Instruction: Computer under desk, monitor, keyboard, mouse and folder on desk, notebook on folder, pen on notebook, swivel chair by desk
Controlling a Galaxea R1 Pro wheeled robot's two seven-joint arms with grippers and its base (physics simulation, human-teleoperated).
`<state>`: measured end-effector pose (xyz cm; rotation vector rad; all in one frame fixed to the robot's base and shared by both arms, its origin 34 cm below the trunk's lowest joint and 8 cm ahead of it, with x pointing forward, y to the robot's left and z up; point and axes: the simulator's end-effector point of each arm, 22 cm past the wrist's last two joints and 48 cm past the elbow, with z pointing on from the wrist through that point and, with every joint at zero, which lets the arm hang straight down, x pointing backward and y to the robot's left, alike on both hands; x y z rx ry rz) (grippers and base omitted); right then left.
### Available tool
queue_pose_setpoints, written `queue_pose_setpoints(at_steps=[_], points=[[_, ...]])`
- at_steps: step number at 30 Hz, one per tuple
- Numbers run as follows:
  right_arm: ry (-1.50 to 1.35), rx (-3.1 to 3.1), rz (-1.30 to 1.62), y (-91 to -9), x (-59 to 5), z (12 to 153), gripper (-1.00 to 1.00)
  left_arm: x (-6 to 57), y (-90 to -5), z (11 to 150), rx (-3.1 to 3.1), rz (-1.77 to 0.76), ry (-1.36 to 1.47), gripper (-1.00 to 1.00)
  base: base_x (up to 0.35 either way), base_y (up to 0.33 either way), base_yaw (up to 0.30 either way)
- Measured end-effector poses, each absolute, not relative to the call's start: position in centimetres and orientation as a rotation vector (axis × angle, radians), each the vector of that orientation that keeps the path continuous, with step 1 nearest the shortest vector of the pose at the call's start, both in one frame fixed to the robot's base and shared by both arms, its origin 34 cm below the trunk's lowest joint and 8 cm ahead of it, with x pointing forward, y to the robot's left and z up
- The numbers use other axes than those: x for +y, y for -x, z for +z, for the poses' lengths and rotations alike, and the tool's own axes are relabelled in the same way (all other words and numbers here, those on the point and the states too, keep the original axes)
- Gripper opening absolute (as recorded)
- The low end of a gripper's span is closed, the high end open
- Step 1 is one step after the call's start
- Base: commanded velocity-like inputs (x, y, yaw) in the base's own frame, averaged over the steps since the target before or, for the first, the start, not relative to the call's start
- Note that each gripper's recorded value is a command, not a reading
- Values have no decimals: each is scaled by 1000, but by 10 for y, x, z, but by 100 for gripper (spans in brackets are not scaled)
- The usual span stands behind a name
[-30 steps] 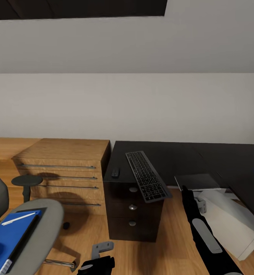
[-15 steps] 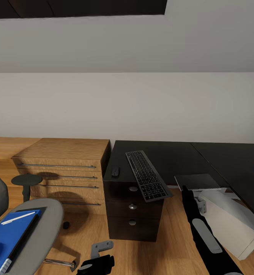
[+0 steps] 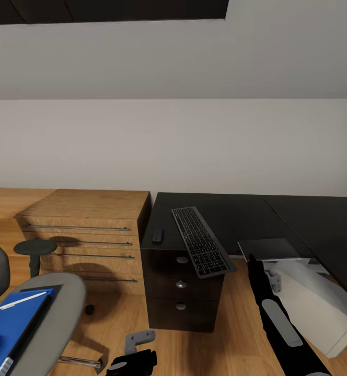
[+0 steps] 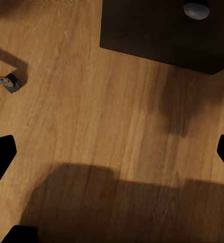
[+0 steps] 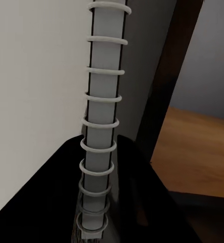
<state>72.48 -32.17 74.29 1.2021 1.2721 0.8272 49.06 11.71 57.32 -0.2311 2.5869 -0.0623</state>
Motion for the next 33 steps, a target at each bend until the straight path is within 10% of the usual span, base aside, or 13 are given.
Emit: queue_pose_setpoints(at_steps=[33], points=[[-1187, 1317, 810, -723, -334, 733, -100, 119, -492, 575, 2577, -56, 222, 100, 1, 0, 0]])
